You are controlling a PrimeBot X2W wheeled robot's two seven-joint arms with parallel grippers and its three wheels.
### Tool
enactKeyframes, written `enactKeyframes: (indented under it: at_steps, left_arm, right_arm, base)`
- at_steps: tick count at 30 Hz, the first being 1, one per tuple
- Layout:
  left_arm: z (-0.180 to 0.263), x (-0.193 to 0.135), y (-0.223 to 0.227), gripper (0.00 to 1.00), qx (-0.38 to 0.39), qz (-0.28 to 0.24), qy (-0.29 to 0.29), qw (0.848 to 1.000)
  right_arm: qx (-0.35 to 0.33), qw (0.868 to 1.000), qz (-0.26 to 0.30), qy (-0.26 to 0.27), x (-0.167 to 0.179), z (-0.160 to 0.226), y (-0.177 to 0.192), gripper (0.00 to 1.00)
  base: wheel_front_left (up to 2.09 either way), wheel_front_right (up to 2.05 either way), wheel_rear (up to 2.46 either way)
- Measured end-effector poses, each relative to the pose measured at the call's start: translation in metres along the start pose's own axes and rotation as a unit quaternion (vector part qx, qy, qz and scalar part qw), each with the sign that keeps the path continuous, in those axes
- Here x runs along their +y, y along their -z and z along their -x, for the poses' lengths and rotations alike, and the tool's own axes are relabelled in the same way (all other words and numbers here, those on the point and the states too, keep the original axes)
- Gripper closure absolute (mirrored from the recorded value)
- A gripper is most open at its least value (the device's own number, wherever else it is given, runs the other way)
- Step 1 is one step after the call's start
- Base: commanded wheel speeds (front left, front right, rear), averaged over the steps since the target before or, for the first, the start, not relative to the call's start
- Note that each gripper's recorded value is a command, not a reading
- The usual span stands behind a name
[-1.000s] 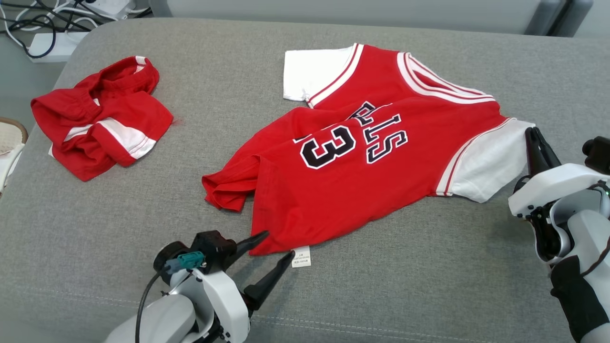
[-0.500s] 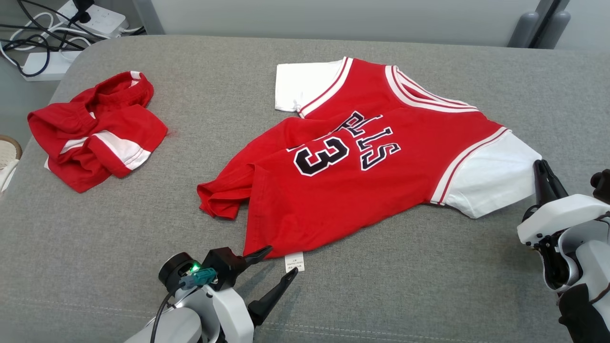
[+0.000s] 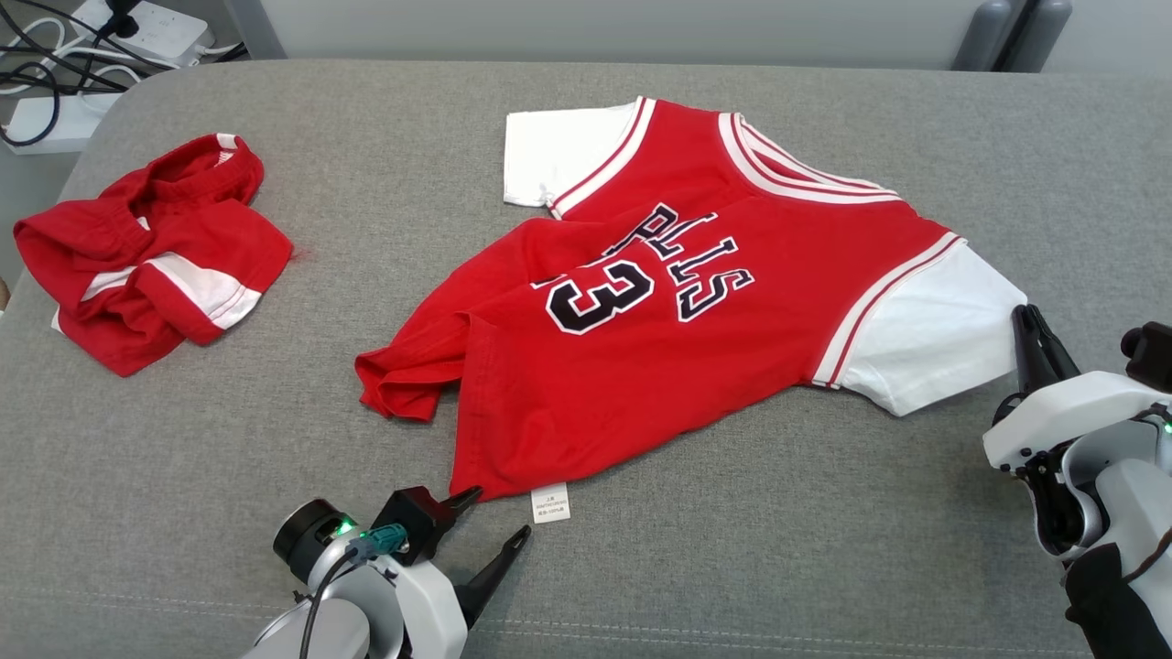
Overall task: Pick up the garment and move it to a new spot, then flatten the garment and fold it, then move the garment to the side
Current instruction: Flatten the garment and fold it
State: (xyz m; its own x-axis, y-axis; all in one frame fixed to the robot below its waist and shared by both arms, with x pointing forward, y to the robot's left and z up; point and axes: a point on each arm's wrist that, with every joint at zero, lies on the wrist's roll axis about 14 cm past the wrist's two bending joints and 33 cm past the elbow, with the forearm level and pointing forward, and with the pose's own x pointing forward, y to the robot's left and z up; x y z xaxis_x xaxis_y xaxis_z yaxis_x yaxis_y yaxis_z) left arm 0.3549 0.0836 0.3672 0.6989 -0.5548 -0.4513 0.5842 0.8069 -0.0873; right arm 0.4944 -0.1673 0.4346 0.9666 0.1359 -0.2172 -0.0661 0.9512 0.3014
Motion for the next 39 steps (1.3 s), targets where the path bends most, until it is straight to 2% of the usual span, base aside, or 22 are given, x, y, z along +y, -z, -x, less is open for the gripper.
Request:
enactKeyframes:
  at_steps: [8, 20, 21, 22, 23, 24, 32, 39]
  left_arm:
    - [-0.007, 0.019, -0.001, 0.00, 0.010, -0.030, -0.021, 0.999]
    - [-0.016, 0.027, 0.004, 0.00, 0.027, -0.055, -0.028, 0.998]
    - [-0.018, 0.029, 0.003, 0.10, 0.026, -0.054, -0.029, 0.998]
    - [-0.019, 0.030, 0.002, 0.51, 0.026, -0.056, -0.030, 0.998]
    - [-0.020, 0.031, 0.002, 0.70, 0.027, -0.059, -0.031, 0.997]
    - [-0.020, 0.032, 0.002, 0.98, 0.028, -0.061, -0.031, 0.997]
    - [-0.022, 0.038, -0.005, 1.00, 0.021, -0.081, -0.032, 0.996]
    - [-0.013, 0.049, -0.020, 1.00, 0.002, -0.112, -0.034, 0.993]
  right_arm:
    - [0.002, 1.000, -0.001, -0.002, 0.001, -0.005, 0.002, 1.00]
    - [0.006, 1.000, -0.003, -0.002, 0.000, -0.010, 0.006, 1.00]
    - [0.006, 1.000, -0.003, -0.002, 0.000, -0.010, 0.006, 1.00]
    - [0.006, 1.000, -0.003, -0.002, 0.001, -0.011, 0.006, 1.00]
    - [0.006, 1.000, -0.003, -0.002, 0.001, -0.012, 0.006, 1.00]
    - [0.005, 1.000, -0.004, -0.003, 0.001, -0.013, 0.006, 1.00]
    - [-0.003, 1.000, -0.003, -0.005, 0.001, -0.019, 0.001, 1.00]
    - [-0.024, 1.000, 0.004, -0.012, 0.003, -0.024, -0.019, 1.00]
  base:
    - [0.00, 0.00, 0.00]
    - [0.00, 0.00, 0.00]
    - [0.00, 0.00, 0.00]
    - [0.00, 0.00, 0.00]
    - [0.00, 0.00, 0.00]
    - [0.00, 0.00, 0.00]
    - [0.00, 0.00, 0.00]
    - [0.00, 0.00, 0.00]
